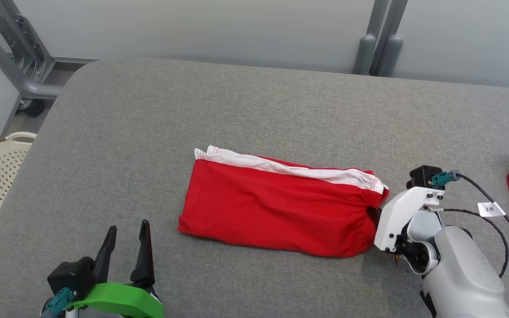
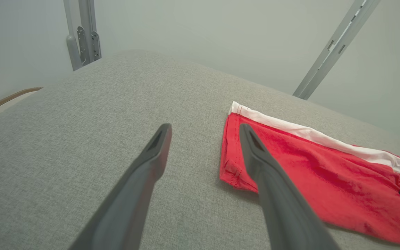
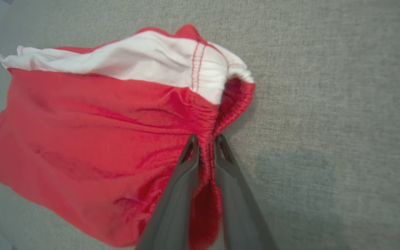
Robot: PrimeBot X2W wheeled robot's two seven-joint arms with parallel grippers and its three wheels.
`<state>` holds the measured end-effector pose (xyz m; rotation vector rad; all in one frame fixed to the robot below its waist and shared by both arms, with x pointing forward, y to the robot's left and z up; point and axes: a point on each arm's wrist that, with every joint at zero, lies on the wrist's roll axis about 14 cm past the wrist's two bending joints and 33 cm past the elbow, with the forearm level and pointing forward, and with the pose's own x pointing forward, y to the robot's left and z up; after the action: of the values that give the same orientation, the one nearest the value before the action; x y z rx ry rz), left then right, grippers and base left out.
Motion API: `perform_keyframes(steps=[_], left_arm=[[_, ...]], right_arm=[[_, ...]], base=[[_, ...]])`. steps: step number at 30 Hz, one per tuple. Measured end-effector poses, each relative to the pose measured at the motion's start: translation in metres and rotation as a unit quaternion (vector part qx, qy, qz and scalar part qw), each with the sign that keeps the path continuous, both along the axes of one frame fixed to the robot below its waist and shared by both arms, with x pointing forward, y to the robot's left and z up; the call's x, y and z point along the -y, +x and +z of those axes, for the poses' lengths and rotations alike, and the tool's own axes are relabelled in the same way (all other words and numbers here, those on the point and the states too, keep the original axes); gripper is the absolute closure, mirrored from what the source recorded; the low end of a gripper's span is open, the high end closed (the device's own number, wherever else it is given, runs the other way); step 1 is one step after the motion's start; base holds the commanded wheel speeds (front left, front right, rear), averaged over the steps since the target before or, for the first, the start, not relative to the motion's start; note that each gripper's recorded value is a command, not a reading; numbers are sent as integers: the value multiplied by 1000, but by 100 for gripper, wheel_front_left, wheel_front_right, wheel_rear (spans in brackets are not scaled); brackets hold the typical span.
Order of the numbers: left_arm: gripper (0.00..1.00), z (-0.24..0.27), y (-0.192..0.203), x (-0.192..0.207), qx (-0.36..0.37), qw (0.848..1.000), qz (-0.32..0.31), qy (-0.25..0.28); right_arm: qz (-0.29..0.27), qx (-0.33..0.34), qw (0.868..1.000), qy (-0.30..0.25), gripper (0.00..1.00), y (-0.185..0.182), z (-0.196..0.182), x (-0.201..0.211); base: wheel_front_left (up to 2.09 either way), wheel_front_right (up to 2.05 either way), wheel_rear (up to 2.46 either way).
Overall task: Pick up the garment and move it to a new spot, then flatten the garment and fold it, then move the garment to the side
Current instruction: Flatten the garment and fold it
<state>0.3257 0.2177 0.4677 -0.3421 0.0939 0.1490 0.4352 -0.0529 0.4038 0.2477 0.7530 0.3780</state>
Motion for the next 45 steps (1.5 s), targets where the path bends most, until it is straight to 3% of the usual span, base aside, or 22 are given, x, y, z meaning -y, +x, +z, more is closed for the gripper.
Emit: perform_keyframes(steps=[1, 10, 15, 30, 35, 40, 45], left_arm=[[0, -1, 0, 0, -1, 1000, -1, 2], [0, -5, 3, 8, -6, 1000, -14, 3], [0, -4, 7, 16, -3, 1000, -29, 6], [0, 6, 26, 48, 10, 996, -89, 8], [0, 6, 27, 52, 9, 995, -96, 8], [0, 7, 25, 56, 8, 995, -103, 8], [0, 7, 23, 55, 9, 995, -104, 9]], right_arm=[[-2, -2, 1000, 6, 100, 1, 1, 0], [-24, -6, 999, 40, 100, 14, 16, 10], [-36, 8, 999, 35, 100, 23, 32, 38], [-119, 22, 991, -63, 100, 27, 63, 167], [-111, 18, 992, -55, 100, 25, 65, 158], [-94, 7, 995, 27, 100, 21, 71, 114], [-61, 9, 996, 58, 100, 17, 80, 77]], base=[[0, 0, 0], [0, 0, 0], [0, 0, 0], [0, 0, 0], [0, 0, 0], [0, 0, 0], [0, 0, 0]])
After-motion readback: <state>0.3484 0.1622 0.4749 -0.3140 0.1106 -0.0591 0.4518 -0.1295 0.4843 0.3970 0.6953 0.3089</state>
